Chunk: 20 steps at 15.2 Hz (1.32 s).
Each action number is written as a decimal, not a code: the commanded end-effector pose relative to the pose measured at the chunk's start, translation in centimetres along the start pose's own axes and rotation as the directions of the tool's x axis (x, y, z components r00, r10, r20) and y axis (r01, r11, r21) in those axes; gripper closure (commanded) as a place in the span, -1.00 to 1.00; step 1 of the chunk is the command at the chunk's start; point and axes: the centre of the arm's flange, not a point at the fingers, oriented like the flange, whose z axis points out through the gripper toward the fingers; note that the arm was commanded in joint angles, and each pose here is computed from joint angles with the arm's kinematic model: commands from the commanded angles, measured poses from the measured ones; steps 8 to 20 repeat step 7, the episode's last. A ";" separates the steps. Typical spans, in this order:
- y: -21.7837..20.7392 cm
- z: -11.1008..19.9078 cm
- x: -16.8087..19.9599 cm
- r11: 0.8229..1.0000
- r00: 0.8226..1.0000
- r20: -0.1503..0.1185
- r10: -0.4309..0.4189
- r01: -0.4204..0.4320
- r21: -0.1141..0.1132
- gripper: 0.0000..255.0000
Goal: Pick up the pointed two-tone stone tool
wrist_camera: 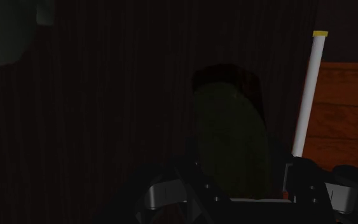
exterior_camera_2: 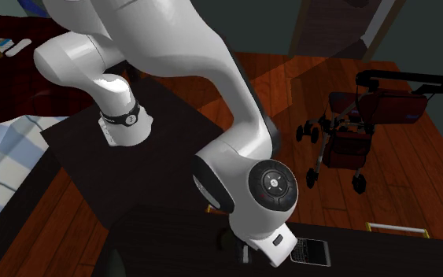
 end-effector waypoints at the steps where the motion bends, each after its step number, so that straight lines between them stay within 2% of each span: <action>1: -0.1 -1.1 -0.1 1.000 1.000 0.000 0.000 0.000 0.000 1.00; 5: -0.1 -3.2 -0.3 1.000 1.000 0.000 0.000 0.000 0.000 1.00; 20: -0.1 -3.2 -0.3 1.000 1.000 0.000 0.000 0.000 0.000 1.00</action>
